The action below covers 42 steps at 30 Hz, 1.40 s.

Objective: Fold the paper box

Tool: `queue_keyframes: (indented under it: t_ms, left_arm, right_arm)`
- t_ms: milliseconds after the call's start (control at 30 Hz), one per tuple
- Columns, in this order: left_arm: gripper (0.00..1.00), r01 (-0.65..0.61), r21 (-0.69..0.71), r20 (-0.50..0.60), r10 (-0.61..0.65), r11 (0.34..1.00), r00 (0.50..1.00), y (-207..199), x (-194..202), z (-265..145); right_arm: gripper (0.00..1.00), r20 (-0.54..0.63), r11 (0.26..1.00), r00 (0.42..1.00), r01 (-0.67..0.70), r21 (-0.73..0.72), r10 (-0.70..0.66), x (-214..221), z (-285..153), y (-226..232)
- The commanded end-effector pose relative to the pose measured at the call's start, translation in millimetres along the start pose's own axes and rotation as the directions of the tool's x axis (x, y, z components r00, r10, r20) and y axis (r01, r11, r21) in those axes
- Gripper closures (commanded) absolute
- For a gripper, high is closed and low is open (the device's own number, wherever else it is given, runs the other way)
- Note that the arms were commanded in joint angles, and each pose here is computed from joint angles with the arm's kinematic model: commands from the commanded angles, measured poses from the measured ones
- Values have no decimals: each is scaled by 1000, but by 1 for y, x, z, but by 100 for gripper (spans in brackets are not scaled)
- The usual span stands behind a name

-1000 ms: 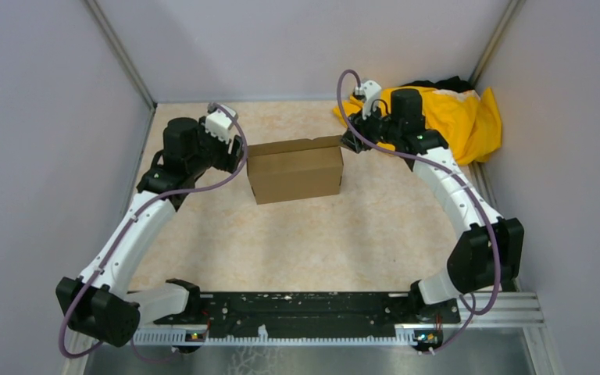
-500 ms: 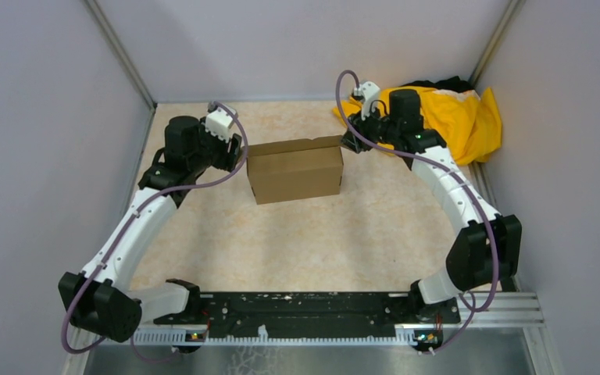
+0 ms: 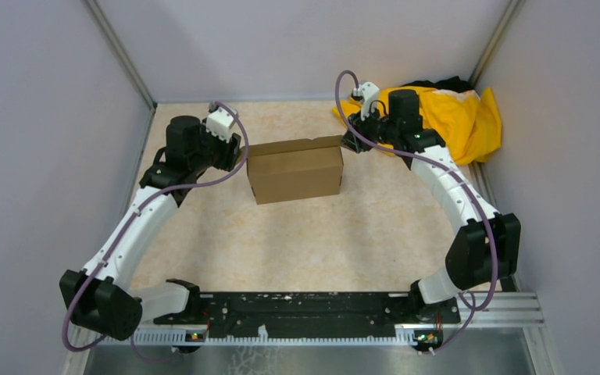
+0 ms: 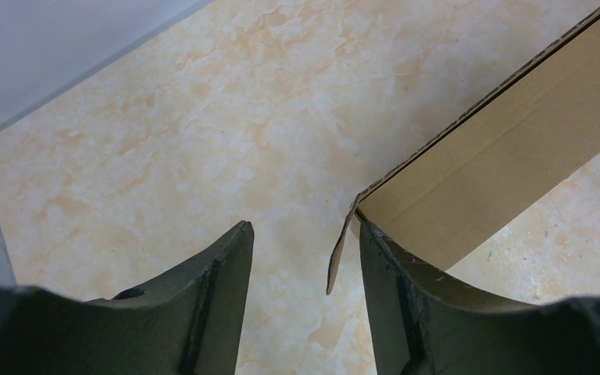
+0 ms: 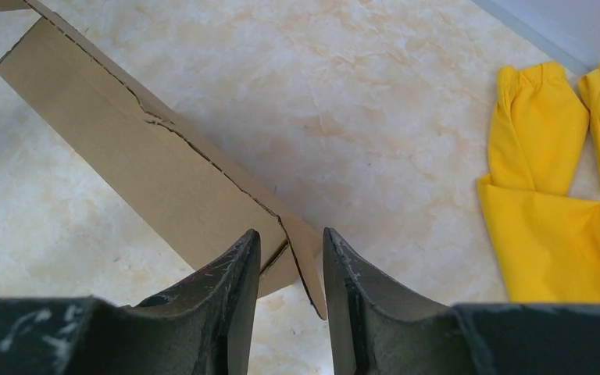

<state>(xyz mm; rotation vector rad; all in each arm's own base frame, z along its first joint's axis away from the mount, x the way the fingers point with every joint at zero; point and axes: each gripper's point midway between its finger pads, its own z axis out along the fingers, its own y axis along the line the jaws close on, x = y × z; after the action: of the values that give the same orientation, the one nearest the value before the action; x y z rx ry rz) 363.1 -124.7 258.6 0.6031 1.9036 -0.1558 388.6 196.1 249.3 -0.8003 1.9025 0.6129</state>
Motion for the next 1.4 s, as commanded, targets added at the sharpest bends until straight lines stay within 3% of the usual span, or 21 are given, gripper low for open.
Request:
queue_keyframes:
  t_ms: [0, 1267, 1367]
  left_arm:
    - [41, -5, -14, 22, 5, 1000, 1000, 6, -12, -3]
    - [56, 26, 72, -3, -25, 997, 1000, -10, -8, 5]
    - [65, 29, 69, -9, -28, 997, 1000, -9, -9, 6]
  right_arm:
    - [65, 63, 998, 996, 59, 14, -60, -31, -6, 0]
    - [75, 53, 997, 997, 45, 58, -48, -27, -10, -3]
    - [77, 52, 997, 997, 45, 56, -48, -27, -10, -2]
